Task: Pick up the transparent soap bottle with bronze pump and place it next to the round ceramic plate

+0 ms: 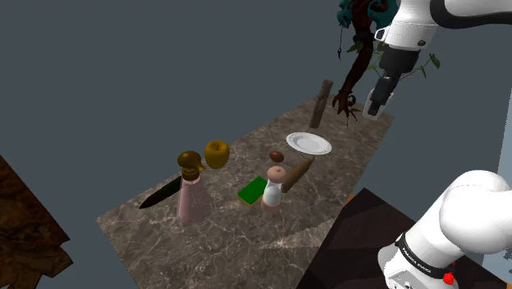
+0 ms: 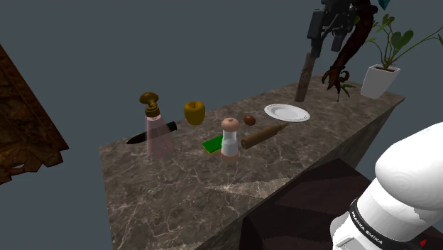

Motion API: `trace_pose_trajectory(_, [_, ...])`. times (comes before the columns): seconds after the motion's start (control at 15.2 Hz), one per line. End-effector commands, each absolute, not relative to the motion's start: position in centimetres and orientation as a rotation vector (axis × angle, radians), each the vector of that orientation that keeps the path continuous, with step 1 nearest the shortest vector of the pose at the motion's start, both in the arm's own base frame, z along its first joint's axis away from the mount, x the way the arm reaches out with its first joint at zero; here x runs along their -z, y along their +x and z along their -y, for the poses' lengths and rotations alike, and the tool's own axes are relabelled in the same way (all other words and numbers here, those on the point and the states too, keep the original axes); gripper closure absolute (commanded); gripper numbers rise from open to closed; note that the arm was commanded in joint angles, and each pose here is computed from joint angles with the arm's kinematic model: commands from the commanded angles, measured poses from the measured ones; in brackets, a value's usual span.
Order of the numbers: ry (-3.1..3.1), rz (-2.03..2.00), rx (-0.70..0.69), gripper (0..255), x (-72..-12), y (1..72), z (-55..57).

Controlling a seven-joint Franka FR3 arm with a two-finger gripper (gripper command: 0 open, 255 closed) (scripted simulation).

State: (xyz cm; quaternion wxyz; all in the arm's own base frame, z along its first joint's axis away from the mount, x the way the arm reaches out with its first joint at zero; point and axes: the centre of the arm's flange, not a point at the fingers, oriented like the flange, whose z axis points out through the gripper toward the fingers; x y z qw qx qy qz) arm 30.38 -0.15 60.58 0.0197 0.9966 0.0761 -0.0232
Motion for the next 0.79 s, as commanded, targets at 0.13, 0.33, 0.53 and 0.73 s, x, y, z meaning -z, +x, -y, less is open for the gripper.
trace_pose_trajectory(0.13, [3.095,-0.236,0.067,0,-59.9,31.3,-2.2])
trace_pose_trajectory(0.33, [3.098,-0.237,0.061,0,-58.9,32.8,-5.6])
trace_pose_trajectory(0.53, [3.102,-0.237,0.054,0,-58.0,34.2,-9.1])
trace_pose_trajectory(0.73, [3.105,-0.237,0.047,0,-57.0,35.7,-12.6])
